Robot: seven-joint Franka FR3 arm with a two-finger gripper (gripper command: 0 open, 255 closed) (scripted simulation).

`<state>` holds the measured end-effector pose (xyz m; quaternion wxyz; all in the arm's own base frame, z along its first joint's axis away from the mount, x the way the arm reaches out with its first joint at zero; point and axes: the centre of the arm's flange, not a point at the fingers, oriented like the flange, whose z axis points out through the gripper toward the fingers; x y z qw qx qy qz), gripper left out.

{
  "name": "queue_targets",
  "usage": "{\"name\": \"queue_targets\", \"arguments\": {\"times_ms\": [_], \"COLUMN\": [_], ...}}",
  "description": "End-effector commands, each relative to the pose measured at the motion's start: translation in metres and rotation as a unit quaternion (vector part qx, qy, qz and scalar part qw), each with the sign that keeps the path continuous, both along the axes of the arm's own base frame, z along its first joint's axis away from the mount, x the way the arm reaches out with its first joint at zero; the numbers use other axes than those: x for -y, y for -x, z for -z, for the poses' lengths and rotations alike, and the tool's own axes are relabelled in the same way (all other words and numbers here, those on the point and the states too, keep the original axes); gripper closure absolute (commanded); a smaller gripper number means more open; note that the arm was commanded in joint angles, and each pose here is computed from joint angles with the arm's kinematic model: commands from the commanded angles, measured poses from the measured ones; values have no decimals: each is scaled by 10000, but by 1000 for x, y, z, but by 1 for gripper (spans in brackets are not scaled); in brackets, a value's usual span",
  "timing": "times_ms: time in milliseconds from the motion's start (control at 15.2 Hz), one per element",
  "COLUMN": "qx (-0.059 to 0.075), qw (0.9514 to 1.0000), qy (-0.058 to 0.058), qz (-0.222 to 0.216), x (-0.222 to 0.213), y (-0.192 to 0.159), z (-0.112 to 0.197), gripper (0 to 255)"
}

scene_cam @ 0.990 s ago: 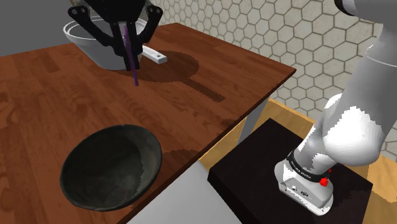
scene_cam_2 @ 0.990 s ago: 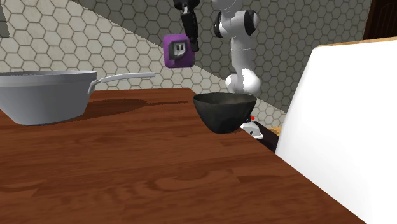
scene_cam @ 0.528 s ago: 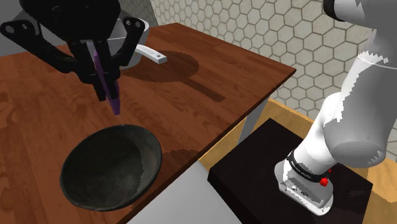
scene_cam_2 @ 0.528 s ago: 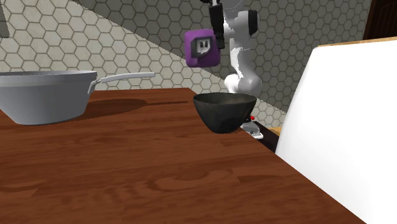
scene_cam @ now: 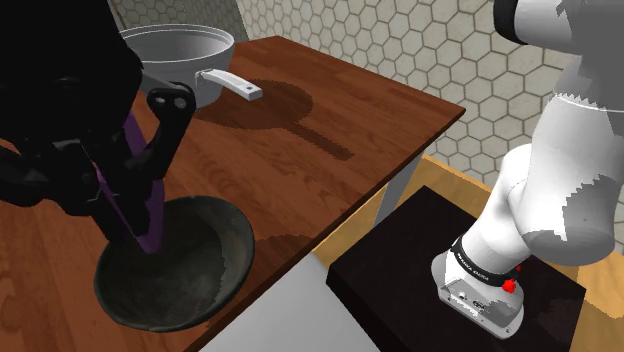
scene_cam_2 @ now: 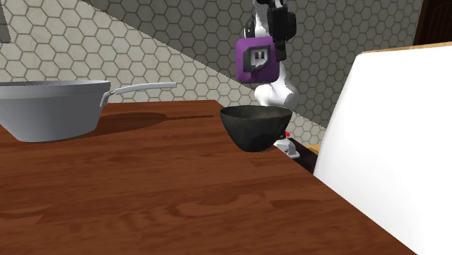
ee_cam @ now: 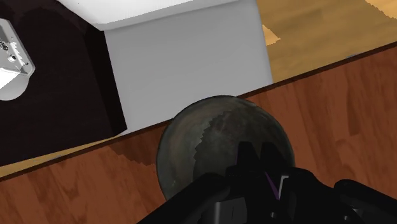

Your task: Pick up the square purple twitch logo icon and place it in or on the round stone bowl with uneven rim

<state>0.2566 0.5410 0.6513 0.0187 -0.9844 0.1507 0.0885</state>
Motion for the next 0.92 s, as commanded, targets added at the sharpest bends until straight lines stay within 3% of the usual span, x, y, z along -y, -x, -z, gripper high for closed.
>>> {"name": "queue_targets", "arguments": {"times_ms": [0, 858], "qx": [0, 0], "qw": [10000, 10000], "qy": [-2, -2], "qz": [4, 4], "x": [-1, -1], "y": [0, 0], "z": [10, 68], "gripper": [255, 255]}}
